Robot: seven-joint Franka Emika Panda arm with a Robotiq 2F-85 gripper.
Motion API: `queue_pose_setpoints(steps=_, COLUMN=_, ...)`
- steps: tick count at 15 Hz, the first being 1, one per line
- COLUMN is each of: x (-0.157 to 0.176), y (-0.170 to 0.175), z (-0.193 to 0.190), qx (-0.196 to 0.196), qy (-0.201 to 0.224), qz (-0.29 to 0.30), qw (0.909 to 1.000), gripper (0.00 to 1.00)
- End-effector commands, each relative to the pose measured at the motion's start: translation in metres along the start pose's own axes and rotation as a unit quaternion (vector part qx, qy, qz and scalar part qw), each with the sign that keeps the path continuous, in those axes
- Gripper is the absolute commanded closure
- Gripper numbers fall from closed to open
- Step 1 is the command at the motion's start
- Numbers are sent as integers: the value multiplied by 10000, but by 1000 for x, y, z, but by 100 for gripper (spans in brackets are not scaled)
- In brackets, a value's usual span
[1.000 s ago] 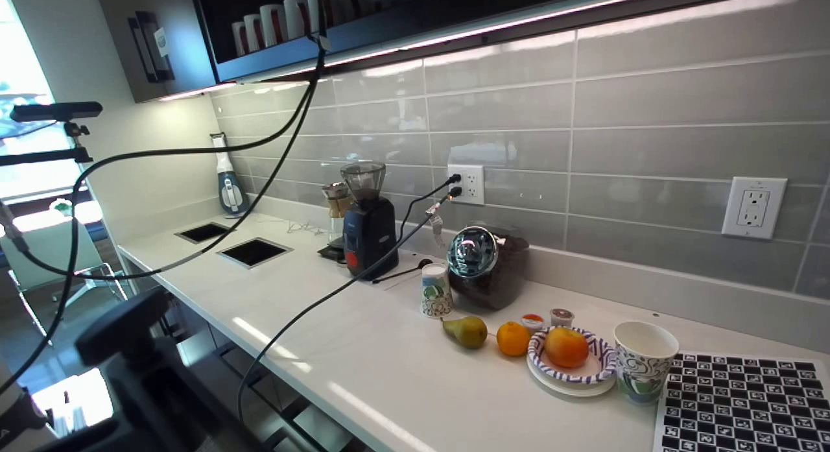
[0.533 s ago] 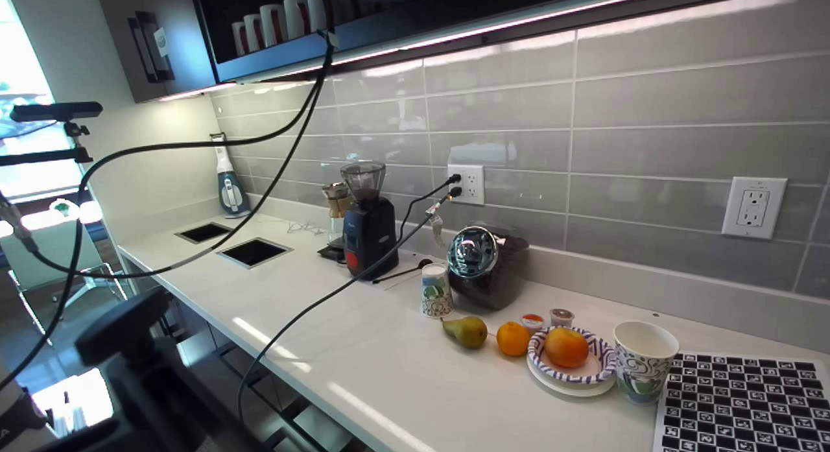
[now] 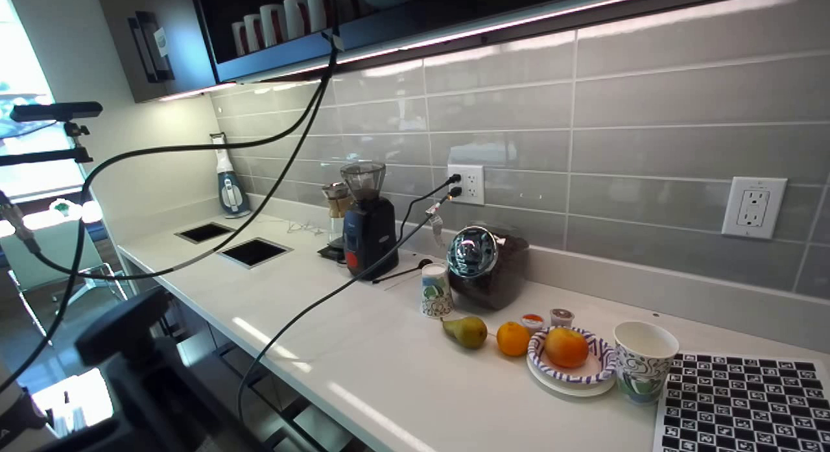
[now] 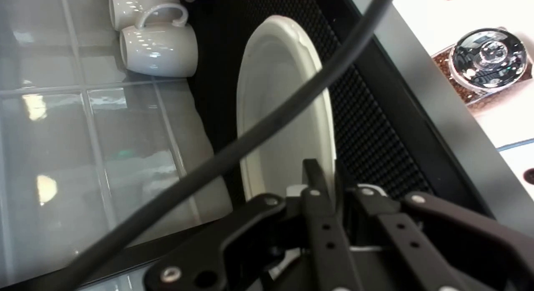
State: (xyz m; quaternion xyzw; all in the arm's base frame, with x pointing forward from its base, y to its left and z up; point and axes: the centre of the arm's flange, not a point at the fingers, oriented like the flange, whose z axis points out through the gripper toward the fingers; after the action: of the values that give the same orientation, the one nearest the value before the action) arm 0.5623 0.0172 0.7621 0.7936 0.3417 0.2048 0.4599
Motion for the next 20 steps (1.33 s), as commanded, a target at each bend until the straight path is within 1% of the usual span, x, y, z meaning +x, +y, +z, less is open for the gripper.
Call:
queue_pose_setpoints(steps=1, x=1, y=4, z=5, qx=-57, qy=-30, qz=27, qw=10000, gripper=57)
queue_pose_setpoints(steps=2, x=1, y=4, z=5, qx=-59, qy=-35, qz=53, qw=10000, gripper=52)
queue_pose_setpoints(steps=6, x=-2, y=7, z=-6, qx=-47, qy=36, qz=200, qw=9998, gripper=23)
queue_pose_setpoints(steps=9, x=-4, y=8, z=-17, qx=15, qy=-115, qz=504, qw=9987, gripper=2)
queue_pose_setpoints(steps=10, x=-7, y=9, z=-22, qx=71, qy=-242, qz=669, qw=9974, gripper=0)
queue_pose_setpoints(steps=12, x=-13, y=9, z=-28, qx=220, qy=-545, qz=974, qw=9935, gripper=0)
queue_pose_setpoints(steps=14, x=-20, y=7, z=-32, qx=408, qy=-846, qz=1306, qw=9870, gripper=0)
queue_pose_setpoints(steps=15, x=-25, y=6, z=-35, qx=528, qy=-991, qz=1500, qw=9823, gripper=0)
queue_pose_setpoints(steps=16, x=-30, y=4, z=-36, qx=715, qy=-1042, qz=1725, qw=9769, gripper=0)
queue_pose_setpoints(steps=19, x=-42, y=-4, z=-40, qx=1165, qy=-943, qz=2369, qw=9599, gripper=0)
queue_pose_setpoints(steps=20, x=-33, y=-1, z=-33, qx=920, qy=-1001, qz=1968, qw=9710, gripper=0)
